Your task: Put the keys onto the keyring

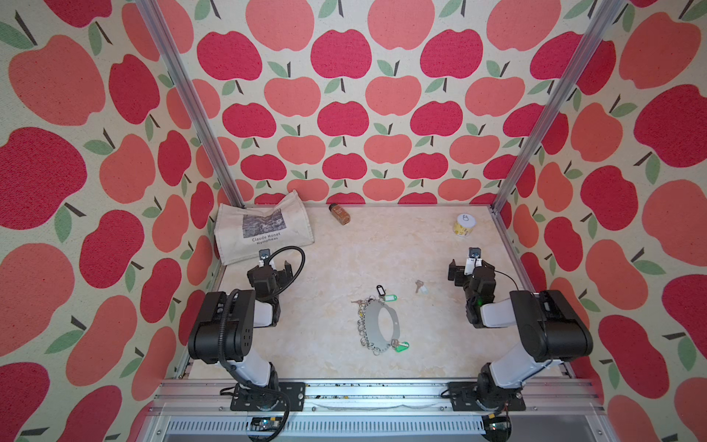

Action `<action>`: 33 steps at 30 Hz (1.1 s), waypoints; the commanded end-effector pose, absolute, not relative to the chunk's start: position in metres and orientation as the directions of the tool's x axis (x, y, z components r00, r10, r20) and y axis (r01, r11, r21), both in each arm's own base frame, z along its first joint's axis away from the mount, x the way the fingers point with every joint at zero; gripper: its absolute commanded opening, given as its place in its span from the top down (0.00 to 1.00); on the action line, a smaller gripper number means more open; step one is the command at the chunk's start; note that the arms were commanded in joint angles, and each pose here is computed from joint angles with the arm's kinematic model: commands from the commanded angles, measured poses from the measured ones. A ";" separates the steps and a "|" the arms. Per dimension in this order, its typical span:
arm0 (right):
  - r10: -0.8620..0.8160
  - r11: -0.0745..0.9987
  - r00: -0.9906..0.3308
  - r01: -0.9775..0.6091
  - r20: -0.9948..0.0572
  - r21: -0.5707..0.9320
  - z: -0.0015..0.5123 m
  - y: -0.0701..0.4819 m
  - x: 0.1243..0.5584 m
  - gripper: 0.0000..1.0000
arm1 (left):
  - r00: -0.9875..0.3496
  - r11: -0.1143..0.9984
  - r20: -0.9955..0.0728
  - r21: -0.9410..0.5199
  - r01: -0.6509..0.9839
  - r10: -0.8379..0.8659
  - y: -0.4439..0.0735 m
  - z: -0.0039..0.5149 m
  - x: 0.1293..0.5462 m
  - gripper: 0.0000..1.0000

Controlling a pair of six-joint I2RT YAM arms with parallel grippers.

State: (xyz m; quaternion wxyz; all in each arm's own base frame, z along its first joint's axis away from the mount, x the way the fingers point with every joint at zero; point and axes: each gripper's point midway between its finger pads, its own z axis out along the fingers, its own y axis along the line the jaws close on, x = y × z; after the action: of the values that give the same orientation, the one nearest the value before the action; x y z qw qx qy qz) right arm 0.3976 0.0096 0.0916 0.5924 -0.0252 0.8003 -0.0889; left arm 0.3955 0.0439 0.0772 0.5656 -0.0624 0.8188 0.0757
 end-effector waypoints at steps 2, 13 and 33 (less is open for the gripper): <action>-0.153 0.982 -0.293 0.058 -0.944 -0.177 0.095 0.009 0.395 0.01 | -0.335 0.982 -0.942 0.063 -0.180 -0.001 0.044 0.083 0.396 0.01; -0.178 0.975 -0.260 0.080 -0.949 -0.205 0.114 0.010 0.389 0.01 | -0.351 0.972 -0.936 0.120 -0.204 0.042 0.040 0.114 0.395 0.01; -0.067 0.996 -0.705 -0.085 -0.706 -0.010 0.141 0.073 0.321 0.01 | -0.785 0.852 -0.387 0.003 0.524 0.484 -0.284 0.091 0.271 0.01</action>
State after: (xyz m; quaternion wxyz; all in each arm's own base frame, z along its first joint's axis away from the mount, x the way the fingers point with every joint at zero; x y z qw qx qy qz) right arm 0.3436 0.0665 0.1578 0.4519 -0.0464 0.8907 -0.0159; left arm 0.3087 -0.2948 0.1146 0.2873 0.2556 0.9194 -0.0826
